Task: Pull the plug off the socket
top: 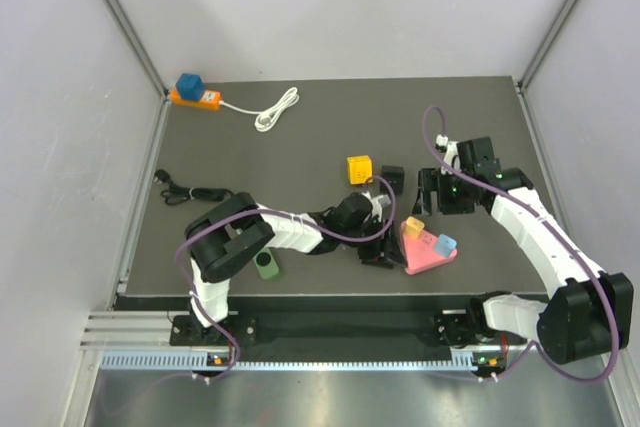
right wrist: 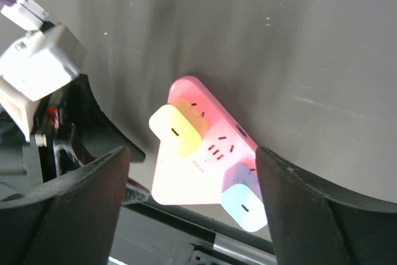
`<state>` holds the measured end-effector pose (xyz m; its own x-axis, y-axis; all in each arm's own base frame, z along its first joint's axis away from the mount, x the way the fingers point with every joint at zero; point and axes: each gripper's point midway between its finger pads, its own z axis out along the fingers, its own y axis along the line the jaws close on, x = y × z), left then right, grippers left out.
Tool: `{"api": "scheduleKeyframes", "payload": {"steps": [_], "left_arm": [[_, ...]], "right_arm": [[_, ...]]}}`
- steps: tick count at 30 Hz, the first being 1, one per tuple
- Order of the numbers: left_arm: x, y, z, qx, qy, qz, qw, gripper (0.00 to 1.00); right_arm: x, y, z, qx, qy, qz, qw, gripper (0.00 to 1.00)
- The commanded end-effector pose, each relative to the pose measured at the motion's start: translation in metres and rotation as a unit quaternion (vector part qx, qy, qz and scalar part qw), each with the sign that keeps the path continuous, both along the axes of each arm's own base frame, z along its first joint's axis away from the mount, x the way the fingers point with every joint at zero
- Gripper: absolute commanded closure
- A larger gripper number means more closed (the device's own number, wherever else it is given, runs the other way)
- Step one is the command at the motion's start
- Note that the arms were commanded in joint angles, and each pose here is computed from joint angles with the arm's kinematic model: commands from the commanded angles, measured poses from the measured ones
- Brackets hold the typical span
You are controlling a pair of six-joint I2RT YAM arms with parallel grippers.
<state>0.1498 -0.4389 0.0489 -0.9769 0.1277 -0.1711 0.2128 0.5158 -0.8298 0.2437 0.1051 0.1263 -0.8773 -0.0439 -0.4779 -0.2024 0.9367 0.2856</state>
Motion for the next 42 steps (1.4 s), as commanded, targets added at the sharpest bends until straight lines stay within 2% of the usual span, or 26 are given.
{"api": "scheduleKeyframes", "payload": {"steps": [1,3,4,12,19,28,37,38,42], "left_arm": [[0.0,-0.017,0.03,-0.05,-0.024,0.001,0.998,0.43],[0.0,-0.016,0.035,-0.055,-0.027,0.006,0.998,0.44],[-0.002,-0.013,0.034,-0.053,-0.028,0.007,0.998,0.45],[-0.002,0.011,0.047,-0.048,-0.046,0.025,0.997,0.48],[0.001,0.035,0.047,-0.041,-0.049,0.043,0.997,0.48],[0.003,0.044,0.047,-0.032,-0.056,0.045,0.997,0.47],[0.005,0.04,0.045,-0.03,-0.051,0.045,0.997,0.46],[0.006,0.04,0.045,-0.03,-0.053,0.046,0.997,0.46],[0.01,0.041,0.043,-0.026,-0.055,0.06,0.996,0.45]], "right_arm": [[0.0,0.015,-0.007,0.011,0.0,0.038,0.999,0.2],[-0.004,0.019,-0.015,0.013,0.016,0.047,0.999,0.29],[-0.006,0.022,-0.016,0.014,0.018,0.054,0.998,0.3],[-0.012,0.039,-0.034,-0.001,0.045,0.084,0.995,0.32],[-0.009,0.041,-0.044,-0.027,0.054,0.088,0.994,0.38],[0.001,0.036,-0.051,-0.052,0.046,0.077,0.995,0.46],[0.006,0.035,-0.052,-0.04,0.041,0.013,0.998,0.7],[0.006,0.032,-0.053,-0.046,0.041,-0.002,0.998,0.77],[0.004,0.028,-0.053,-0.034,0.046,-0.068,0.996,0.83]]}}
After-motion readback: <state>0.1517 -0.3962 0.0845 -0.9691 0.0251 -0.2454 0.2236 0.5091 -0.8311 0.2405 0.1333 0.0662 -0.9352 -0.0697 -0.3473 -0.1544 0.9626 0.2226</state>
